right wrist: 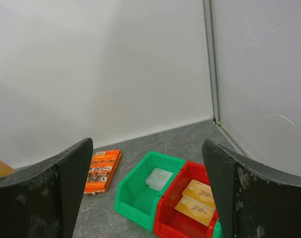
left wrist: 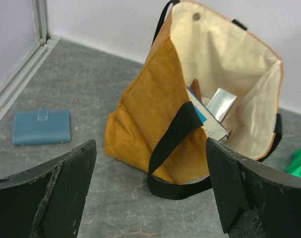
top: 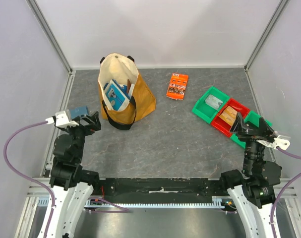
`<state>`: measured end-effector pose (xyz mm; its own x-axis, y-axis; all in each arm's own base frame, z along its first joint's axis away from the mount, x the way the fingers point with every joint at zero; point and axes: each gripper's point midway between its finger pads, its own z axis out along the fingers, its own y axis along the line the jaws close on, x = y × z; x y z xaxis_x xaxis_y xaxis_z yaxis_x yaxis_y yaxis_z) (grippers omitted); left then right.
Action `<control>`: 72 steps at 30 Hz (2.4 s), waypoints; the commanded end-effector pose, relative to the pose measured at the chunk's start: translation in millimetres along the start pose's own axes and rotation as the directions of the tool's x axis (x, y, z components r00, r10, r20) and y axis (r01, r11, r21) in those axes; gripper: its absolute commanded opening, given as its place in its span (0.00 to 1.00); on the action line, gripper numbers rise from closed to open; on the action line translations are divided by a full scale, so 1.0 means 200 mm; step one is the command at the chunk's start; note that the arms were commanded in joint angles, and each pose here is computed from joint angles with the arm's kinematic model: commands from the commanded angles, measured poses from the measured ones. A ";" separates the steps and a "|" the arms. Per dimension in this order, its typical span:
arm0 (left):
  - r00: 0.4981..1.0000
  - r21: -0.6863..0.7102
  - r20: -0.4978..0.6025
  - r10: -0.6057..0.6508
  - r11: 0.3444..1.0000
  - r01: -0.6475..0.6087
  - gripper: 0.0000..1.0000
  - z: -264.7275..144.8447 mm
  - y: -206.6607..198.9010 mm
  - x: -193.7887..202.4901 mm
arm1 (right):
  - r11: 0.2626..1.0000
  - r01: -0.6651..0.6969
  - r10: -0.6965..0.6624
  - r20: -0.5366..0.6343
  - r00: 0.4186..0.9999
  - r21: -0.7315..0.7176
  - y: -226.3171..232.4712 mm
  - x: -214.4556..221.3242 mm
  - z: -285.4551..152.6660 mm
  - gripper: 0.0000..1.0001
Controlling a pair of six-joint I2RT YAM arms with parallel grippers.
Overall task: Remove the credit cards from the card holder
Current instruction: Pick up the card holder from the corner of the board.
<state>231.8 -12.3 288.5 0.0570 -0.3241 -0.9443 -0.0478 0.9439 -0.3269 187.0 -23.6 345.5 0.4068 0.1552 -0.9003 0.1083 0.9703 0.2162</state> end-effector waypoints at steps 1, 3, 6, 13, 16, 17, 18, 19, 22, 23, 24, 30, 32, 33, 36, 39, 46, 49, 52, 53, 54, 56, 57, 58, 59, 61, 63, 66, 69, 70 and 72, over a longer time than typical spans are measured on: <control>0.998 -0.065 -0.043 -0.036 0.997 0.033 0.96 0.04 0.01 -0.03 | 0.999 -0.046 0.047 0.021 0.999 -0.029 0.03 -0.08 -0.02 0.98; 0.996 -0.091 -0.087 -0.036 0.995 0.028 0.96 0.08 0.02 0.01 | 0.998 -0.050 0.050 0.009 0.999 -0.030 0.03 -0.07 -0.02 0.98; 0.985 -0.117 -0.167 -0.040 0.993 0.020 0.98 0.16 0.02 0.09 | 0.998 -0.057 0.057 0.003 0.998 -0.027 0.03 -0.06 -0.03 0.98; 0.953 -0.159 -0.303 0.004 0.986 -0.055 0.99 0.37 0.02 0.17 | 0.996 -0.073 0.072 -0.017 0.997 -0.059 0.06 -0.03 -0.03 0.98; 0.933 -0.209 -0.360 -0.016 0.976 -0.065 0.98 0.49 0.09 0.22 | 0.995 -0.078 0.077 -0.021 0.997 -0.069 0.07 -0.03 -0.03 0.98; 0.928 -0.229 -0.372 -0.033 0.972 -0.058 0.98 0.52 0.14 0.24 | 0.994 -0.081 0.079 -0.021 0.997 -0.073 0.08 -0.03 -0.03 0.98; 0.921 -0.266 -0.385 -0.057 0.963 -0.052 0.98 0.55 0.20 0.26 | 0.994 -0.083 0.082 -0.021 0.996 -0.074 0.08 -0.03 -0.03 0.98; 0.916 -0.319 -0.394 -0.077 0.946 -0.058 0.98 0.58 0.29 0.27 | 0.993 -0.083 0.082 -0.023 0.996 -0.081 0.09 -0.03 -0.03 0.98; 0.906 -0.442 -0.404 -0.127 0.894 -0.071 0.98 0.61 0.50 0.32 | 0.991 -0.087 0.085 -0.028 0.996 -0.097 0.10 -0.03 -0.03 0.98; 0.904 -0.466 -0.402 -0.143 0.882 -0.068 0.98 0.62 0.55 0.33 | 0.991 -0.089 0.087 -0.026 0.996 -0.098 0.10 -0.03 -0.03 0.98; 0.903 -0.494 -0.399 -0.159 0.867 -0.065 0.98 0.63 0.62 0.35 | 0.991 -0.090 0.087 -0.029 0.996 -0.100 0.10 -0.02 -0.03 0.98; 0.888 -0.614 -0.376 -0.264 0.789 -0.025 0.98 0.66 0.94 0.43 | 0.988 -0.091 0.088 -0.033 0.996 -0.125 0.13 -0.02 -0.04 0.98; 0.880 -0.629 -0.389 -0.272 0.776 -0.038 0.98 0.68 1.01 0.48 | 0.988 -0.087 0.083 -0.037 0.996 -0.131 0.13 -0.01 -0.04 0.98; 0.872 -0.639 -0.402 -0.281 0.767 -0.047 0.98 0.69 1.05 0.52 | 0.987 -0.088 0.084 -0.036 0.996 -0.134 0.14 -0.01 -0.04 0.98; 0.853 -0.659 -0.433 -0.291 0.748 -0.079 0.98 0.71 1.13 0.59 | 0.987 -0.082 0.078 -0.037 0.996 -0.138 0.14 0.00 -0.03 0.98; 0.834 -0.665 -0.464 -0.299 0.739 -0.106 0.98 0.71 1.19 0.68 | 0.987 -0.078 0.073 -0.039 0.997 -0.143 0.14 0.01 -0.03 0.98; 0.795 -0.611 -0.524 -0.307 0.786 -0.099 0.98 0.78 1.21 0.82 | 0.986 -0.066 0.061 -0.036 0.997 -0.151 0.15 0.02 -0.03 0.98; 0.793 -0.568 -0.524 -0.309 0.821 -0.055 0.96 0.82 1.17 0.84 | 0.986 -0.060 0.056 -0.034 0.998 -0.154 0.15 0.03 -0.03 0.98; 0.782 -0.515 -0.530 -0.328 0.857 0.010 0.93 0.85 1.09 0.86 | 0.987 -0.056 0.052 -0.032 0.998 -0.153 0.15 0.03 -0.03 0.98; 0.781 -0.502 -0.526 -0.336 0.864 0.033 0.93 0.86 1.06 0.86 | 0.987 -0.055 0.050 -0.034 0.998 -0.151 0.15 0.03 -0.03 0.98; 0.781 -0.491 -0.522 -0.342 0.870 0.052 0.93 0.86 1.05 0.85 | 0.987 -0.055 0.050 -0.032 0.998 -0.151 0.15 0.03 -0.03 0.98; 0.782 -0.462 -0.519 -0.344 0.883 0.082 0.93 0.88 1.01 0.85 | 0.987 -0.052 0.047 -0.037 0.998 -0.151 0.15 0.04 -0.03 0.98; 0.780 -0.445 -0.521 -0.347 0.890 0.099 0.93 0.89 0.99 0.85 | 0.987 -0.052 0.047 -0.034 0.998 -0.151 0.15 0.04 -0.03 0.98; 0.778 -0.435 -0.522 -0.348 0.894 0.108 0.92 0.89 0.97 0.86 | 0.987 -0.052 0.048 -0.033 0.998 -0.151 0.15 0.03 -0.03 0.98; 0.779 -0.447 -0.521 -0.349 0.889 0.100 0.91 0.89 0.98 0.86 | 0.987 -0.051 0.046 -0.035 0.998 -0.150 0.15 0.04 -0.03 0.98; 0.801 -0.522 -0.492 -0.341 0.852 0.042 0.91 0.86 1.07 0.84 | 0.987 -0.052 0.046 -0.038 0.998 -0.153 0.15 0.04 -0.03 0.98; 0.827 -0.561 -0.471 -0.308 0.828 -0.011 0.92 0.83 1.13 0.80 | 0.987 -0.050 0.045 -0.038 0.998 -0.153 0.15 0.05 -0.03 0.98; 0.850 -0.615 -0.444 -0.282 0.786 -0.060 0.94 0.81 1.21 0.76 | 0.987 -0.053 0.048 -0.034 0.998 -0.154 0.15 0.04 -0.03 0.98; 0.851 -0.606 -0.444 -0.282 0.794 -0.053 0.94 0.86 1.22 0.75 | 0.986 -0.052 0.046 -0.040 0.998 -0.157 0.16 0.05 -0.03 0.98; 0.850 -0.604 -0.444 -0.283 0.796 -0.050 0.94 0.87 1.23 0.75 | 0.987 -0.051 0.045 -0.040 0.998 -0.154 0.15 0.05 -0.03 0.98; 0.841 -0.609 -0.455 -0.293 0.791 -0.053 0.94 0.88 1.24 0.76 | 0.987 -0.049 0.043 -0.038 0.998 -0.156 0.16 0.05 -0.03 0.98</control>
<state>385.9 163.8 52.0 -0.4397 -0.6043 -0.6645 -0.6384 0.7307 -0.2421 191.1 7.5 337.2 0.3544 0.2088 -0.9115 -0.0400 0.9772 0.2083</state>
